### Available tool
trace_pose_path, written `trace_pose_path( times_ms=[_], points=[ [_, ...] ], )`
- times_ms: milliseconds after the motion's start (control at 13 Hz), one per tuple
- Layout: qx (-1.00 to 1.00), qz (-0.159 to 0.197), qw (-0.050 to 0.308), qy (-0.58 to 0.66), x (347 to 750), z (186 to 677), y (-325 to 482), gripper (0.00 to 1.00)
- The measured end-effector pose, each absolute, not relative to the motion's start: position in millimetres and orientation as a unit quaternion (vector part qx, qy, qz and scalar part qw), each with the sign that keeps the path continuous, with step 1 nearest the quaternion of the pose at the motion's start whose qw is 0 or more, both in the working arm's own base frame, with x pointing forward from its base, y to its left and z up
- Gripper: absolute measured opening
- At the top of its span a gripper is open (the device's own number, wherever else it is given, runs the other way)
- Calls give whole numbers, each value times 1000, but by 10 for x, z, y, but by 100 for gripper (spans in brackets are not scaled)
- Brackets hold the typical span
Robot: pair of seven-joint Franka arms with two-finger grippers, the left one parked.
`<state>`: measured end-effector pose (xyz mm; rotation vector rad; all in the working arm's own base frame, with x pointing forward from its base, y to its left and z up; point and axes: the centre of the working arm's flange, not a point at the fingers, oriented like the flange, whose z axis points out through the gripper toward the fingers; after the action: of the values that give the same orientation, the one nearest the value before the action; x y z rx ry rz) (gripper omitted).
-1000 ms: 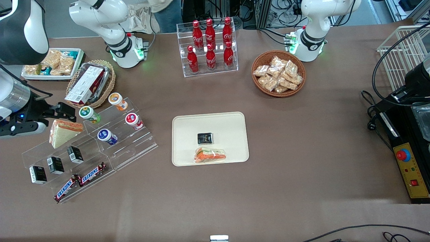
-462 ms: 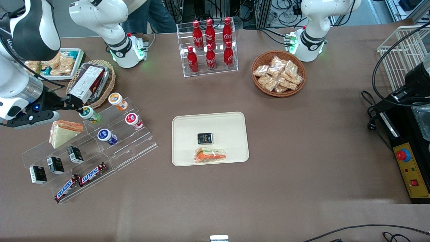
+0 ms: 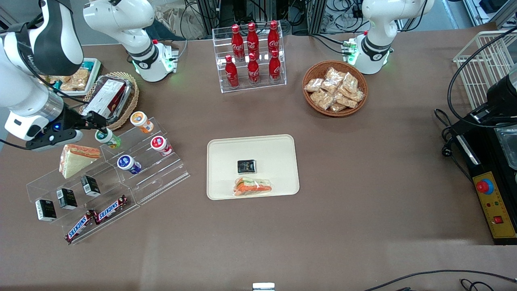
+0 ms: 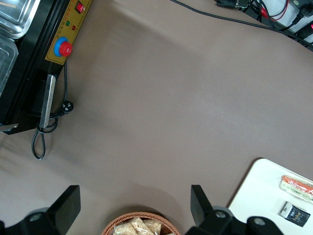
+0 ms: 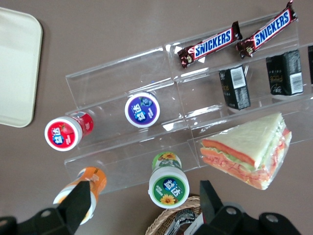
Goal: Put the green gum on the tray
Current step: 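Move the right gripper toward the green-labelled gum bottle in the acrylic rack, then lower the right gripper around the green-labelled gum bottle and close it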
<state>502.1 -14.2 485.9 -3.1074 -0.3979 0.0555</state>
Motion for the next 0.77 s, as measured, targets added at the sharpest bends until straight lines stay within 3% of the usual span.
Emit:
trace_pose_path(
  times_ms=[769],
  points=[
    [-984,22,-4,-177,4776,4283,-286,99]
  ],
)
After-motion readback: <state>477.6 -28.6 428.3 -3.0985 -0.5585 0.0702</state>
